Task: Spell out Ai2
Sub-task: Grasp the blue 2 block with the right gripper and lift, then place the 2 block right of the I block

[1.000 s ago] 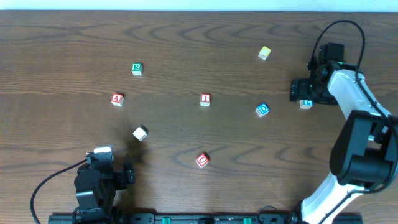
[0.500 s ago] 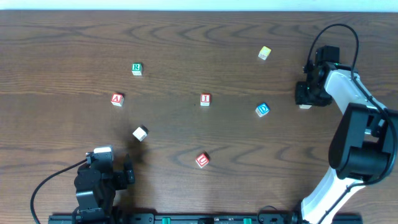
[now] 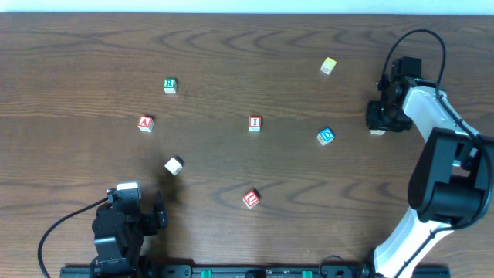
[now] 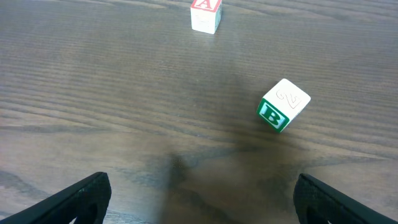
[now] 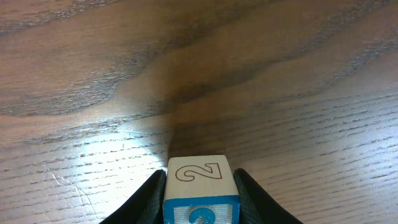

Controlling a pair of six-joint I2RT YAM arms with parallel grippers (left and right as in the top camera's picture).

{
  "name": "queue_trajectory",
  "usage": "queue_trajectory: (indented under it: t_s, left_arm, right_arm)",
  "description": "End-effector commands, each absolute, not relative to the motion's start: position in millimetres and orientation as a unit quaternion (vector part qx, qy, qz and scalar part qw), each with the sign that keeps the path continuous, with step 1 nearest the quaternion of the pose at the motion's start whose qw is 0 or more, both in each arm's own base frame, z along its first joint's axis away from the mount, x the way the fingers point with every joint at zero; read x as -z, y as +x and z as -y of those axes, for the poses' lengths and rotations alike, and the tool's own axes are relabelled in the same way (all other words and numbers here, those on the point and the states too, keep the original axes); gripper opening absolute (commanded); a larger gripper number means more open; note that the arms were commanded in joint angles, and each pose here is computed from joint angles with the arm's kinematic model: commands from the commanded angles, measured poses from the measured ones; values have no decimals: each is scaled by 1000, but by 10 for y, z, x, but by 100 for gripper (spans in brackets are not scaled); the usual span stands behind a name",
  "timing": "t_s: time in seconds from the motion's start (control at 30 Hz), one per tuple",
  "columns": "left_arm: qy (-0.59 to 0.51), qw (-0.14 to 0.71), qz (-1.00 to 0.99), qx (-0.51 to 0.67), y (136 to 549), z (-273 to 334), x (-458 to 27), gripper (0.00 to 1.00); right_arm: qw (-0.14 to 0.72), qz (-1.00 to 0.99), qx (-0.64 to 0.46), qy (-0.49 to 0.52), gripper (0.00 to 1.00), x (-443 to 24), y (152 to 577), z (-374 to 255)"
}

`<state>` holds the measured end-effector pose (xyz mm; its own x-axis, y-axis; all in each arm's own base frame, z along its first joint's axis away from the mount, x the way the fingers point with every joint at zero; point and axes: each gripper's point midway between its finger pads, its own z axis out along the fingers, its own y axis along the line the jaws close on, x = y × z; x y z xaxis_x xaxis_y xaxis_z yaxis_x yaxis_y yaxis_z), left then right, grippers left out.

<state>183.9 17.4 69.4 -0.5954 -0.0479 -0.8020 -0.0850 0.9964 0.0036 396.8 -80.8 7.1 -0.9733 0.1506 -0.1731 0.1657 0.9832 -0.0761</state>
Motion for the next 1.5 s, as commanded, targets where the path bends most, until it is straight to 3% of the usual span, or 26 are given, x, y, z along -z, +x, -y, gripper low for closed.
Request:
queue_trajectory:
  t_s: [0.0, 0.17, 0.3, 0.47, 0.7, 0.8, 0.93, 1.47]
  left_arm:
    - [-35, 439, -898, -25, 1816, -186, -617, 95]
    - [-35, 439, -898, -25, 1816, -186, -617, 95]
    - [-35, 439, -898, -25, 1816, -186, -616, 95]
    - [-35, 439, -898, -25, 1816, -186, -617, 95]
    - [-35, 439, -898, -25, 1816, -186, -617, 95]
    - [-35, 439, -898, -25, 1816, -185, -617, 95]
    - [-35, 439, -898, -25, 1816, -186, -617, 95]
    - [-35, 439, -898, -25, 1816, -185, -617, 95]
  right_arm:
    - [84, -991, 36, 95, 34, -54, 3965, 815]
    - [95, -990, -8, 105, 26, -89, 4046, 664]
    - [122, -983, -64, 123, 1, -323, 4280, 411]
    - [171, -976, -82, 104, 1, -919, 4683, -8]
    - [264, -962, -65, -5, 1, -1761, 4930, -1353]
    - [265, -964, -16, -9, 1, -1591, 4809, -1783]
    - [200, -979, -37, 1, 2, -1075, 4636, -2143]
    - [101, -995, -11, 19, 2, -514, 4354, -2066]
